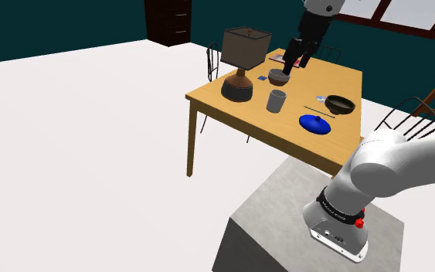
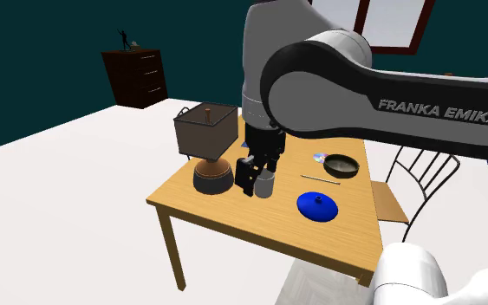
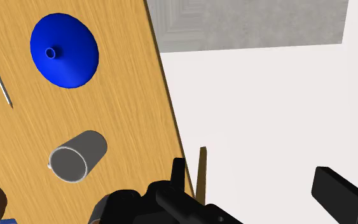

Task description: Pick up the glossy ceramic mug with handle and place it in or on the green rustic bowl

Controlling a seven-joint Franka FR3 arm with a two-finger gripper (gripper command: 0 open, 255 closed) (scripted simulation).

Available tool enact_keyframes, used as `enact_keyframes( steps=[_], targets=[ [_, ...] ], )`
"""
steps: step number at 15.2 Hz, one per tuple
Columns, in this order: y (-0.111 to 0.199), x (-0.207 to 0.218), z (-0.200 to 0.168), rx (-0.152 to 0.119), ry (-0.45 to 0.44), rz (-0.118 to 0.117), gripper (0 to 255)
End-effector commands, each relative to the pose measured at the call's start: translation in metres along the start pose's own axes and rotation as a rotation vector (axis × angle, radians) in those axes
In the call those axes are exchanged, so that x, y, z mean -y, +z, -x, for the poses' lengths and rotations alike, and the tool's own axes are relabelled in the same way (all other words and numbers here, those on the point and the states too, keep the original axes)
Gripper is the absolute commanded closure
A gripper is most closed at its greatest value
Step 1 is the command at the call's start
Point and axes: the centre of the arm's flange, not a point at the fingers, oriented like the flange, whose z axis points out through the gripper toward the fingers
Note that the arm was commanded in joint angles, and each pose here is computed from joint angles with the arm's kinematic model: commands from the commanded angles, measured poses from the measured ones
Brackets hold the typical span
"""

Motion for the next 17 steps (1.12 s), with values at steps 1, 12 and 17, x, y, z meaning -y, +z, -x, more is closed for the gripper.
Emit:
enact_keyframes(
  steps=[1, 12, 17],
  targets=[
    [0.0, 0.0, 0.0, 0.0, 0.0, 0.0, 0],
    [0.099, -0.092, -0.052, -0.019, 0.022, -0.008, 0],
    [0.144, -0.134, -0.076, -0.028, 0.032, -0.012, 0]
  ],
)
